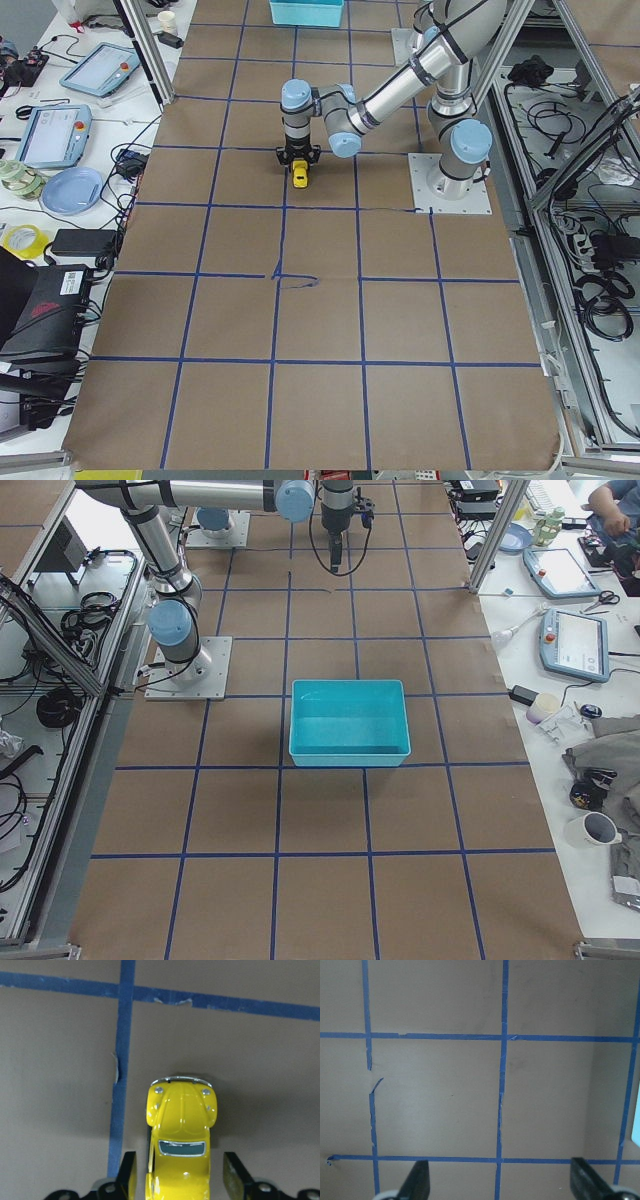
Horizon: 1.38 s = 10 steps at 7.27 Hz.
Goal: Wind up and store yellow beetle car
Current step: 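Close the left gripper on the car and press it down, then drag the car toward the robot with the left gripper to wind it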
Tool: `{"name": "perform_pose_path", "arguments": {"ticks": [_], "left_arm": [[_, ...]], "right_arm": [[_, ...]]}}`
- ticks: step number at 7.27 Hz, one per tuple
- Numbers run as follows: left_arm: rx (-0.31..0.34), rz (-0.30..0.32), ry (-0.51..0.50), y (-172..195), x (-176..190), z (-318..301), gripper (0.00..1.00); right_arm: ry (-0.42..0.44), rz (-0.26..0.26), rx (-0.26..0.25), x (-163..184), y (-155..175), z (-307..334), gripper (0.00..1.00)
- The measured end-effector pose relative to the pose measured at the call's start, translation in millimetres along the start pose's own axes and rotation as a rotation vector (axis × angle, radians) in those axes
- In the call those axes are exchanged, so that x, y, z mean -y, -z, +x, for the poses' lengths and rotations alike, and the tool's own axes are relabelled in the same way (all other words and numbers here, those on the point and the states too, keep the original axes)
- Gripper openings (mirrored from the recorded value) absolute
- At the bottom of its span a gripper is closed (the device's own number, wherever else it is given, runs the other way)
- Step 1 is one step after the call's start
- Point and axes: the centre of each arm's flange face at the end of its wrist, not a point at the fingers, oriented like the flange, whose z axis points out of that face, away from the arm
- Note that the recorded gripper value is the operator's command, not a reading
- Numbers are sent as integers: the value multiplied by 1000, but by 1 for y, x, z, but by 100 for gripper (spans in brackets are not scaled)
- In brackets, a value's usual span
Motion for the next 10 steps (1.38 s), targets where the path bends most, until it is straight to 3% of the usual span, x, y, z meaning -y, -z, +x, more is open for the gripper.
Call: {"name": "perform_pose_path", "arguments": {"ticks": [1, 2, 3, 10], "left_arm": [[5, -1, 0, -4, -1, -2, 54], [7, -1, 0, -8, -1, -3, 38], [7, -1, 2, -9, -2, -4, 31], [5, -1, 26, -11, -31, -7, 30]], "right_arm": [[-1, 0, -1, 0, 0, 0, 100], [-1, -1, -1, 0, 0, 0, 100], [-1, 0, -1, 0, 0, 0, 100], [0, -3, -2, -1, 0, 0, 100]]}}
